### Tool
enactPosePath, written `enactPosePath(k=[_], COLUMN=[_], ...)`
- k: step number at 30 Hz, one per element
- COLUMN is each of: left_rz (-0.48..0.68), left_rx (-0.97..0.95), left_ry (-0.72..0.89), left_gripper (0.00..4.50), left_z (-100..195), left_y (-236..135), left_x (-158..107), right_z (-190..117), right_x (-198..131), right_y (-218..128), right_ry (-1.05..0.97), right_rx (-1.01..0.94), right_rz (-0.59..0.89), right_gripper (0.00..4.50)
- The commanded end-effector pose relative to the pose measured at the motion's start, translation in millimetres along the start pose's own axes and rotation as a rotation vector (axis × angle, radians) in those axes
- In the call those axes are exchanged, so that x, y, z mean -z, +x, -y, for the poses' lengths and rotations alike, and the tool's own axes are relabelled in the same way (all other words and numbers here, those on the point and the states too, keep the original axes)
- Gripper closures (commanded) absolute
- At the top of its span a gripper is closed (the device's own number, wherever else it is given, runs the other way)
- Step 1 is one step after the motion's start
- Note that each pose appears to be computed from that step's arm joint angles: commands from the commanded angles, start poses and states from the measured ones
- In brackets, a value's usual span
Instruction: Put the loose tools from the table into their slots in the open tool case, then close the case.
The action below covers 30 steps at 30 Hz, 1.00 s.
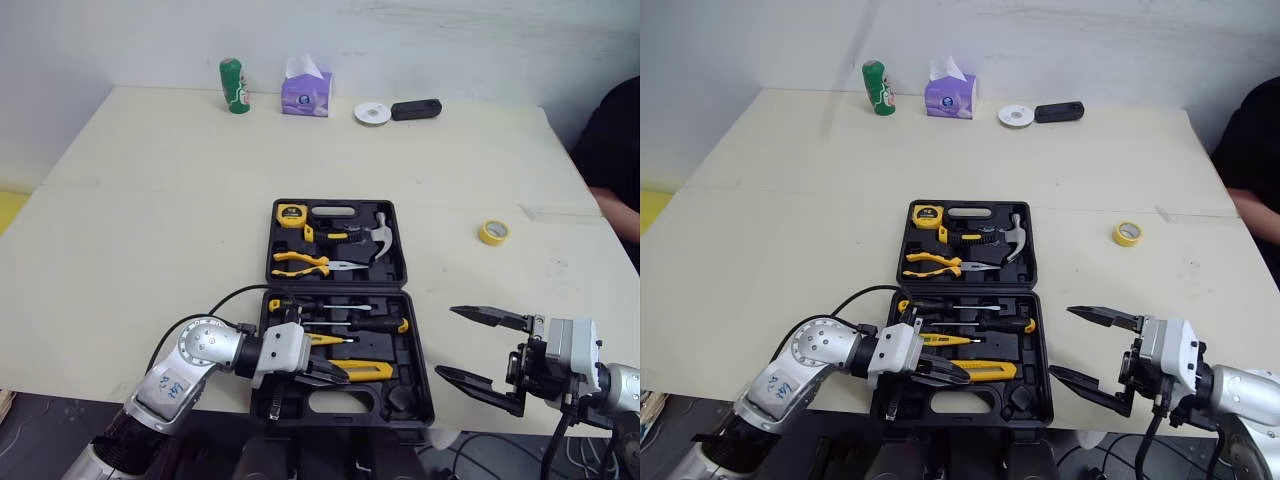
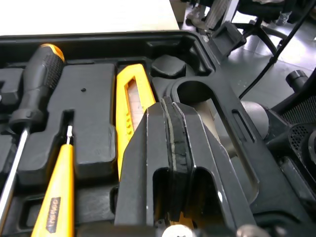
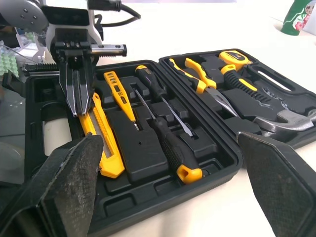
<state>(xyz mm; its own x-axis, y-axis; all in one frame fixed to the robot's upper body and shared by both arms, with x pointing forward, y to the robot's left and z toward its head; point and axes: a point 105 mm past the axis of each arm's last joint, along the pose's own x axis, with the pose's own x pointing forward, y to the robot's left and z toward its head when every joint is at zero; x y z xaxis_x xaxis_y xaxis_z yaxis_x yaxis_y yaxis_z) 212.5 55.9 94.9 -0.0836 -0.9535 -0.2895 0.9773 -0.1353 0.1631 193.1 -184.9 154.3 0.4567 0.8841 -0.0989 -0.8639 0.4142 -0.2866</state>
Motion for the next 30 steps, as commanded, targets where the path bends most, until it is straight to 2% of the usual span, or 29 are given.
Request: enactPosePath(k=[1,6,13,23,27,30], left_rz=[0.007,-0.048,-0.153,-0.363,-0.332,-0.34], left_rx=[-0.006,-0.064,-0.014,0.002,-0.087,-0.081], left_ry=[0.025,-0.017,-0.046,-0.127,-0.243,-0.285], left_gripper=[4.41,4.41,4.41,4.41,4.41,4.41], left_z=[-2.2,-8.4,2.7,17.0,10.3,12.6], left_y=[4.3,6.2,6.7,0.4,1.5,1.7], left_x=[-3.4,9.3,26.0,65.4,69.4,71.5], right_z=[-1.5,-1.3,-0.6,0.6,1.6,2.6], right_x=[-8.9,-9.1,-7.9,-6.9,-7.0,-6.9], right_y=[1.6,2.5,3.9,5.1,5.3,5.5], right_ry=[-0.031,-0.03,-0.029,-0.034,-0.036,-0.039], right_rx=[-0.004,-0.007,-0.01,-0.01,-0.008,-0.007], right_rz=[0.026,0.026,0.025,0.022,0.023,0.023], right_gripper=[0.0,0.0,0.0,0.0,0.0,0.0])
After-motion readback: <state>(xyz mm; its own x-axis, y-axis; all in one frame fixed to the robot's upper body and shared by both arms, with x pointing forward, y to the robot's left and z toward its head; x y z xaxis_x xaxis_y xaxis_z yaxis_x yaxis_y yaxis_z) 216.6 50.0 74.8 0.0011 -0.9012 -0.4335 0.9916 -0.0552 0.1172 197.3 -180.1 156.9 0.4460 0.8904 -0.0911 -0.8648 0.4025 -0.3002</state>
